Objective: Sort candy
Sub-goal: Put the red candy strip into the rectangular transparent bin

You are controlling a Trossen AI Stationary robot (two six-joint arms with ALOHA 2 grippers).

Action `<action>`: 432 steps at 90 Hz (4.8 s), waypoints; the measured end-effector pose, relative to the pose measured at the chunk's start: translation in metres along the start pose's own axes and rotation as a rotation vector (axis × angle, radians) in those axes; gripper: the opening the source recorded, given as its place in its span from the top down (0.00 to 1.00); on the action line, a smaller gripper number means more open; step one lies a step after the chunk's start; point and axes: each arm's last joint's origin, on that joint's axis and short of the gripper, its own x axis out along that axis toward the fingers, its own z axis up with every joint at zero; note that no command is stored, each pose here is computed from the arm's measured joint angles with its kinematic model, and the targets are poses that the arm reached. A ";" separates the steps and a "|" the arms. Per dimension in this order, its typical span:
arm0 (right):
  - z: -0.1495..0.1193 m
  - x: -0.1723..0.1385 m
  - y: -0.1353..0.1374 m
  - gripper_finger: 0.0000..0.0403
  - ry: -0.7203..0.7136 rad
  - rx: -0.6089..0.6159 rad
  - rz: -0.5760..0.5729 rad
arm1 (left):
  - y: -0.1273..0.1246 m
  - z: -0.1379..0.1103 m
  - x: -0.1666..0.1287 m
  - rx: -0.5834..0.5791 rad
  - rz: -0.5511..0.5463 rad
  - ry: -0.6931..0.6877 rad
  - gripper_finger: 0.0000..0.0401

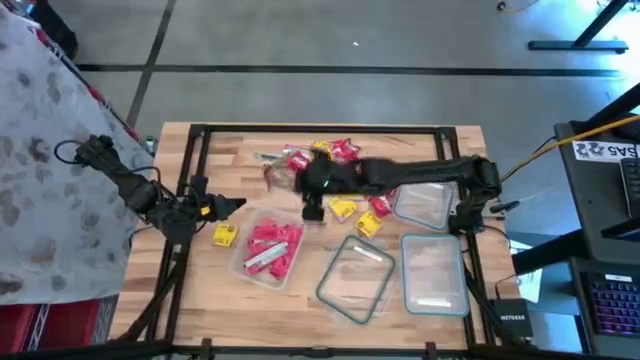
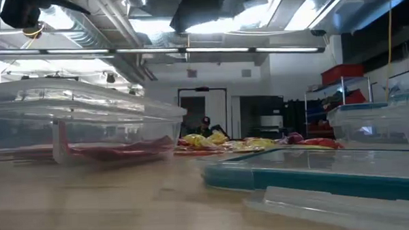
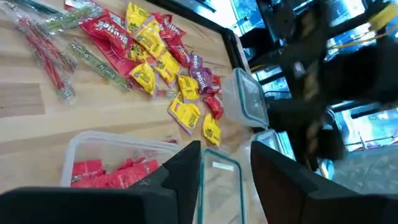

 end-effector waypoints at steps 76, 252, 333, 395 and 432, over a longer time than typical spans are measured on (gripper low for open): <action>-0.053 0.041 -0.094 0.60 0.247 0.480 0.022 | 0.002 0.000 0.000 0.032 0.013 -0.011 0.69; -0.165 0.175 -0.028 0.52 0.649 0.668 -0.176 | 0.002 -0.009 0.012 -0.057 0.084 0.060 0.69; -0.093 0.093 -0.034 0.99 0.921 0.415 0.290 | 0.001 -0.012 0.015 -0.050 0.095 0.070 0.69; -0.024 0.079 0.105 0.90 0.421 -0.286 0.419 | -0.030 -0.008 0.015 -0.114 -0.135 0.058 0.69; -0.010 0.097 0.082 0.57 0.329 0.014 0.305 | -0.041 -0.009 0.011 -0.063 -0.227 0.076 0.69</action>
